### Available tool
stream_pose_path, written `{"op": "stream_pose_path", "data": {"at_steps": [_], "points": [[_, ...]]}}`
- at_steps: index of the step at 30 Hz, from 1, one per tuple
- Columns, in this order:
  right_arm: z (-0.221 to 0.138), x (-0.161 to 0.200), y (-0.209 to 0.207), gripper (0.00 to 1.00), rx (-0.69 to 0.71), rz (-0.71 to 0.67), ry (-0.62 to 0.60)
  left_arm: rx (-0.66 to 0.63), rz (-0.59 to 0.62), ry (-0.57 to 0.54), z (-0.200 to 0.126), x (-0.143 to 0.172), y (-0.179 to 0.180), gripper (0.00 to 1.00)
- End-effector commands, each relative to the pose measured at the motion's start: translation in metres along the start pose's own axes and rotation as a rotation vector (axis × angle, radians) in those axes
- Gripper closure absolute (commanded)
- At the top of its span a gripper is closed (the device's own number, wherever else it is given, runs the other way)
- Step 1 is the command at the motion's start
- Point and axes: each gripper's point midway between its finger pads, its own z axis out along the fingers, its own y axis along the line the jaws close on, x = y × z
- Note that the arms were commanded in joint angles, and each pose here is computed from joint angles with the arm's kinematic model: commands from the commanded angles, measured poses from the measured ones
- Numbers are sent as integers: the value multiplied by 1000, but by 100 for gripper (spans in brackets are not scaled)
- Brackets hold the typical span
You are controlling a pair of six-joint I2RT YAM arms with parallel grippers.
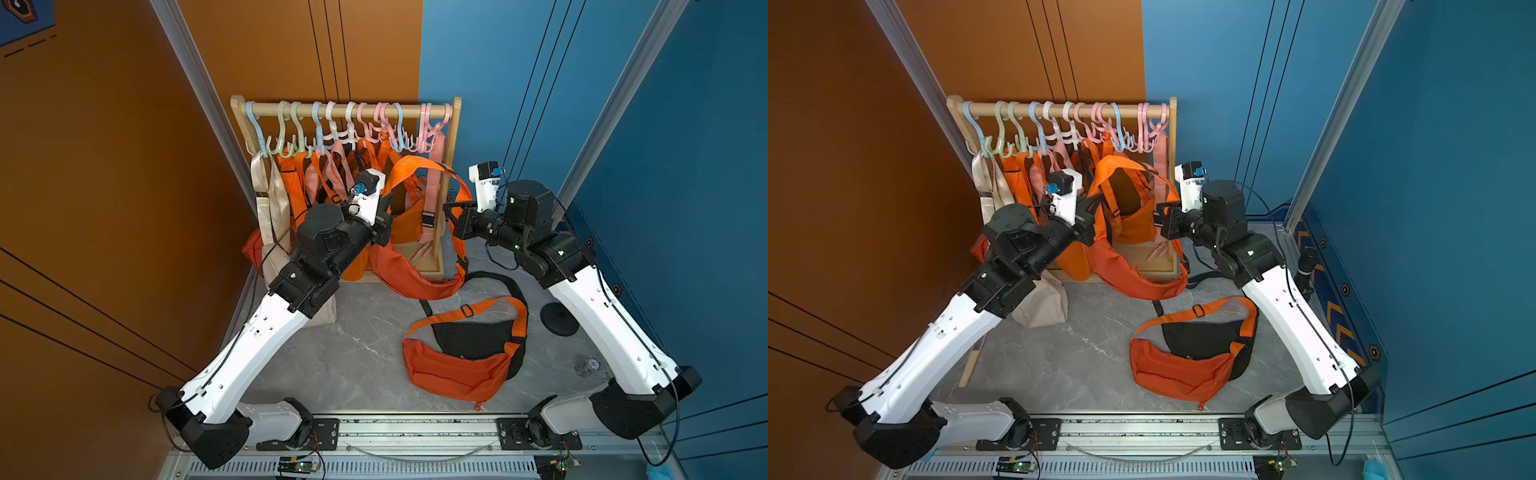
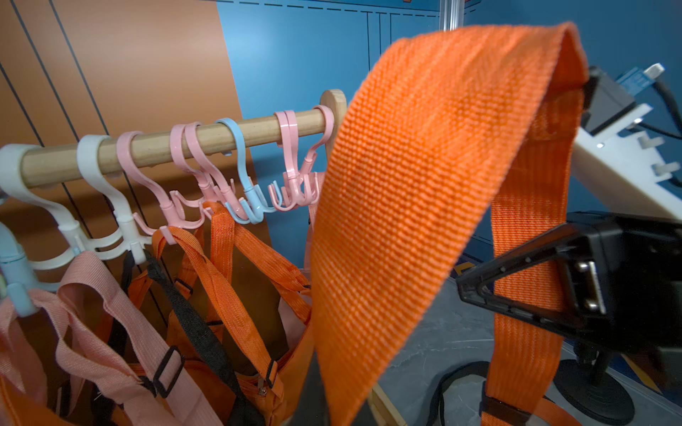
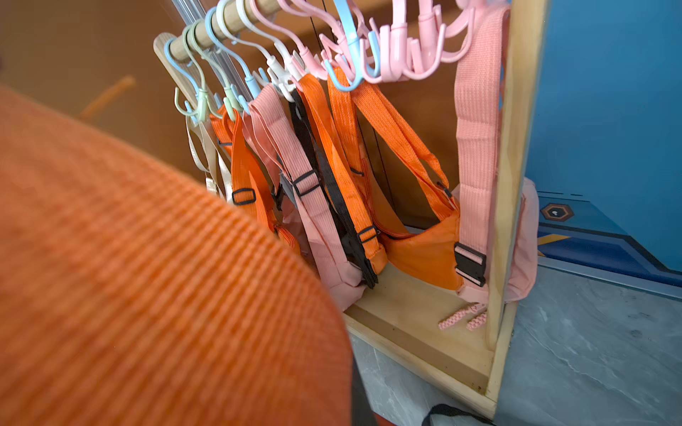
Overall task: Take the bag off the hook
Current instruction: Place the bag inside the bag.
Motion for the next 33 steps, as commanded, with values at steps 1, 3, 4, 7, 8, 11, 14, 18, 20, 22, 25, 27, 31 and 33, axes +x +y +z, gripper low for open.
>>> {"op": "stream_pose_path", "data": {"at_steps": [1,3,4,7,8,11,14,18,20,22,25,27,31,33], "points": [[-21,1,-1,100,27,-44,-32,-16,40,-9,-18,-5,-5,100],[-32,6,-1,100,33,-45,-41,-10,34,-3,-26,0,-11,100],[-38,8,-1,100,32,-47,-44,-8,26,3,-30,4,-13,100],[-53,16,-1,100,34,-46,-55,18,17,24,-43,16,-23,100],[-58,18,-1,100,35,-45,-59,33,23,36,-48,20,-27,100],[-74,28,-2,100,41,-41,-66,72,49,70,-67,32,-40,100],[-90,36,-4,100,51,-38,-78,107,66,117,-88,46,-48,100],[-110,49,-5,100,49,-28,-72,145,72,142,-116,62,-56,100],[-119,57,-5,100,44,-18,-65,149,86,148,-127,72,-58,100],[-128,62,-5,100,45,-12,-64,145,90,162,-137,82,-59,100],[-144,64,-6,100,52,-11,-77,163,84,196,-149,93,-64,100],[-153,64,-6,100,55,-8,-89,177,75,202,-158,96,-68,100],[-165,66,-6,100,60,-10,-100,186,40,173,-171,88,-72,100],[-168,66,-6,100,61,-9,-103,210,35,168,-174,86,-80,100]]}}
